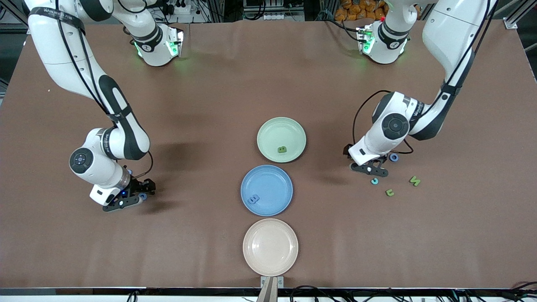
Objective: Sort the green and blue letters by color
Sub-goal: 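Grasp the blue c with the right gripper while the left gripper grasps green b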
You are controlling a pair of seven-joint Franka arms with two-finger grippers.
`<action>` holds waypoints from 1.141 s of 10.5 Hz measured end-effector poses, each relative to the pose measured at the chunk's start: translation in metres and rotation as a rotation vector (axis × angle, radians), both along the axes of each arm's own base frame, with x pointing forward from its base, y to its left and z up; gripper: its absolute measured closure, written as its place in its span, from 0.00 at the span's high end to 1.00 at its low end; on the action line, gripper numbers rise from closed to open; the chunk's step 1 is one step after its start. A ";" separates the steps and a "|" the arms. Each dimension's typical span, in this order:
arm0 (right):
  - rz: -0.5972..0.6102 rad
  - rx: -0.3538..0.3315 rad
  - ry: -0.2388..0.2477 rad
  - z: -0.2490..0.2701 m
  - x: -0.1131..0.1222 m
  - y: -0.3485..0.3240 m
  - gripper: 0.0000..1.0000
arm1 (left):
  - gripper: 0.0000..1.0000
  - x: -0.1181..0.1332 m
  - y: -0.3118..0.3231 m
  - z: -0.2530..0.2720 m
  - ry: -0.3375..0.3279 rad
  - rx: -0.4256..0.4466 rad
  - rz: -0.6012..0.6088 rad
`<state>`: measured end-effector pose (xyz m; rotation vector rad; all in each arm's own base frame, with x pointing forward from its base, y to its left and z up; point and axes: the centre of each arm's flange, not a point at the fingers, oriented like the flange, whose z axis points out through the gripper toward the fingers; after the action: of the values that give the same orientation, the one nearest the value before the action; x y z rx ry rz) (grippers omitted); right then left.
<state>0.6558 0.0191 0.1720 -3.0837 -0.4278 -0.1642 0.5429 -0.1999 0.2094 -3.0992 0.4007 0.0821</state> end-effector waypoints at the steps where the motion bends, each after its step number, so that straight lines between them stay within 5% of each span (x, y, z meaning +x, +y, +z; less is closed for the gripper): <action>1: 0.001 0.000 0.000 -0.001 0.000 0.001 0.72 | 0.93 -0.008 -0.006 -0.004 0.001 -0.008 -0.014; 5: 0.000 -0.002 -0.011 0.000 0.001 0.000 0.64 | 0.79 -0.027 -0.021 -0.010 0.010 -0.019 -0.049; 9: -0.006 -0.005 -0.023 0.004 0.003 -0.005 0.34 | 0.71 -0.035 -0.021 -0.016 -0.013 -0.022 -0.080; 12: -0.006 -0.005 -0.023 0.004 0.003 -0.005 0.34 | 0.67 -0.038 -0.019 -0.019 -0.012 -0.019 -0.084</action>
<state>0.6588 0.0142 0.1756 -3.0912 -0.4203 -0.1986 0.5052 -0.2186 0.1899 -3.0946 0.5343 0.0591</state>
